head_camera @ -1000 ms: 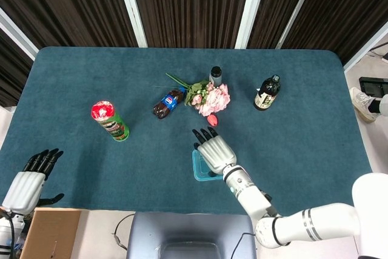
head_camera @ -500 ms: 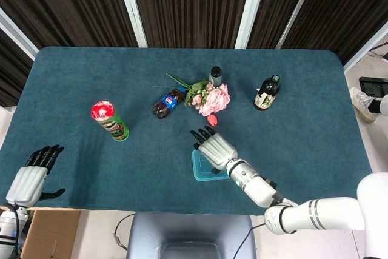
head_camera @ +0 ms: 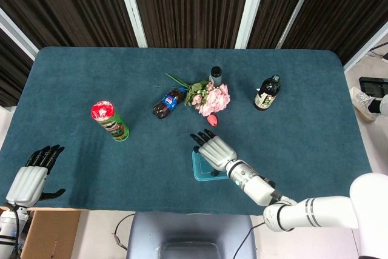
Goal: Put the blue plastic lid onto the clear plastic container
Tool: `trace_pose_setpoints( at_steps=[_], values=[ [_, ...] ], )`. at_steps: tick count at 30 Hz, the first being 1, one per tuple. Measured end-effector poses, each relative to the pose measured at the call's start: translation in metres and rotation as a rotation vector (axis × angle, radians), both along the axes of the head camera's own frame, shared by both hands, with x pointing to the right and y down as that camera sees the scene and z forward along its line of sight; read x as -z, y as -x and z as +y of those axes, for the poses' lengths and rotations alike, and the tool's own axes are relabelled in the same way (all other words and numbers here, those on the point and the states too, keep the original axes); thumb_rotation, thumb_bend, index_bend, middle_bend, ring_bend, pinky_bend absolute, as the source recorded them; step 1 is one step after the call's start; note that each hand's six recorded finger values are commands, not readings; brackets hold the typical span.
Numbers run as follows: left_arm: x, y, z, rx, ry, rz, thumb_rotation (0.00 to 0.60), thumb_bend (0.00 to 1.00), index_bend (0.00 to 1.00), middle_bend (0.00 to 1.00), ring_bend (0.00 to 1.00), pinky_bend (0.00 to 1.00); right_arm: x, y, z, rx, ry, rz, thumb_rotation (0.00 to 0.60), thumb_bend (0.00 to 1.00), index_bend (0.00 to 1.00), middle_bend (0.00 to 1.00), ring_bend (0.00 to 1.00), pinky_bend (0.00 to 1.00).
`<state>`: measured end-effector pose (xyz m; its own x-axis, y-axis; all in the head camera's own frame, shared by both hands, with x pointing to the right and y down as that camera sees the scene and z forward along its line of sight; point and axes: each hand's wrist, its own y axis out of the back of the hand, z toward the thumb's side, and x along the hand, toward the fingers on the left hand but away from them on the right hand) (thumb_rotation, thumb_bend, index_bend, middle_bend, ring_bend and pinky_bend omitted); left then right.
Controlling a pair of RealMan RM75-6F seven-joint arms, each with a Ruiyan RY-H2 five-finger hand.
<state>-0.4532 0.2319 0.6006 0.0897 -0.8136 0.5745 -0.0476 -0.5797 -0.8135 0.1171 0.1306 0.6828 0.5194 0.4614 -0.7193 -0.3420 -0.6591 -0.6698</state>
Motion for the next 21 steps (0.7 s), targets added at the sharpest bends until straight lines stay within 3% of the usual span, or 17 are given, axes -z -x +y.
trace_pose_setpoints(
  at_steps=[4, 21],
  values=[
    [-0.0001, 0.0002, 0.0001, 0.000, 0.002, 0.001, 0.600, 0.45, 0.00, 0.05, 0.03, 0.11, -0.0025, 0.0033, 0.0006, -0.005, 0.007, -0.002, 0.600, 0.24, 0.41, 0.07, 0.00, 0.00],
    [0.0005, 0.0001, 0.0005, -0.001, 0.002, 0.002, 0.600, 0.45, 0.00, 0.05, 0.03, 0.11, -0.0058, 0.0044, 0.0042, 0.001, 0.019, 0.026, 0.600, 0.25, 0.42, 0.07, 0.00, 0.00]
  ],
)
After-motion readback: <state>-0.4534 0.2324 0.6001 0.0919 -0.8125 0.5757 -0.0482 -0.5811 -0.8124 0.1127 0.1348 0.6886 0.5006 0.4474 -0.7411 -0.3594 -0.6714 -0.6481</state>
